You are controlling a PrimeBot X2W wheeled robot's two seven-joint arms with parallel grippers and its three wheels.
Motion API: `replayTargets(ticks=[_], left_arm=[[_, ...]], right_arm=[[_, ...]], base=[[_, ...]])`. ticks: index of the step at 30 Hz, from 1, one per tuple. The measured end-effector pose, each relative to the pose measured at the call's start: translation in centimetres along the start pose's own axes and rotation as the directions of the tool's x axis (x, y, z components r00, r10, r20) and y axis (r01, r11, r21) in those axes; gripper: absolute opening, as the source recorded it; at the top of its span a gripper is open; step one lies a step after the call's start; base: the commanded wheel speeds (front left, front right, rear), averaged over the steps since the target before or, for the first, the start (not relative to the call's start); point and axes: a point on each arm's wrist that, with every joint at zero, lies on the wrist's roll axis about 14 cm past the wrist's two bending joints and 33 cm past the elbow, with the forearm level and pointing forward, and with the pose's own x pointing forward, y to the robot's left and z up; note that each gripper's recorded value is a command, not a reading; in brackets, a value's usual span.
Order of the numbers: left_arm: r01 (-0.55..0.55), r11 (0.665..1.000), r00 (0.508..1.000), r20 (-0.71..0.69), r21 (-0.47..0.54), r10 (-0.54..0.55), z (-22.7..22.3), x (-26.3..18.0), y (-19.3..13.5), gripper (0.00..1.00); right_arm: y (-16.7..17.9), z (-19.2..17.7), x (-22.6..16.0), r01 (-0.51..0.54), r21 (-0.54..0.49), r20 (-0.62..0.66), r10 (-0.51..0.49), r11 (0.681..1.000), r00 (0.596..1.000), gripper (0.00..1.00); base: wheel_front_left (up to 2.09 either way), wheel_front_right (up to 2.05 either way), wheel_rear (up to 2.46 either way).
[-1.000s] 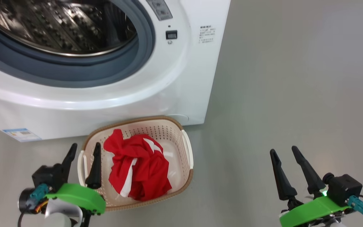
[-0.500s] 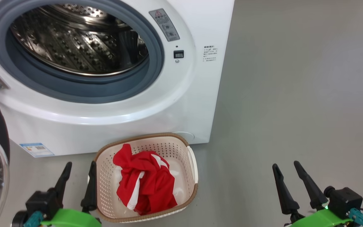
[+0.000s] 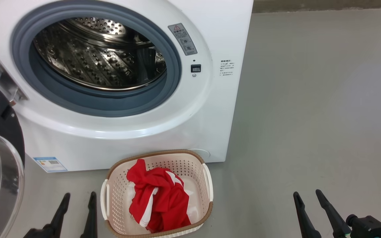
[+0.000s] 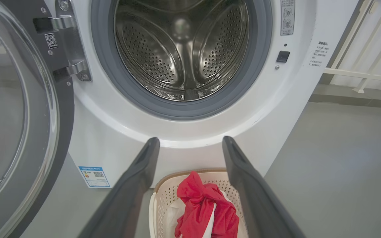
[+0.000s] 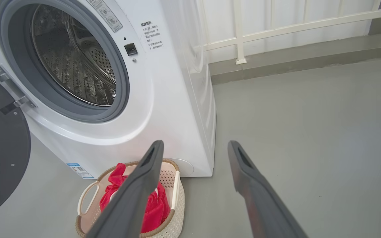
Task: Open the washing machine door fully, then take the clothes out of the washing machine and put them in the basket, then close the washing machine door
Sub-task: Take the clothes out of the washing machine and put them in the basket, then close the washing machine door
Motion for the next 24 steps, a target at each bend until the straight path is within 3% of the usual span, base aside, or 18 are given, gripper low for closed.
replayTargets(ticks=[24], left_arm=[[-0.028, 1.0, 0.999, -0.016, 0.004, 0.028, -0.56, -0.66, 0.81, 1.0]], right_arm=[[-0.37, -0.31, 0.08, 0.006, -0.007, -0.014, -0.006, 1.0, 1.0, 1.0]], base=[[-0.03, 0.03, 0.0]])
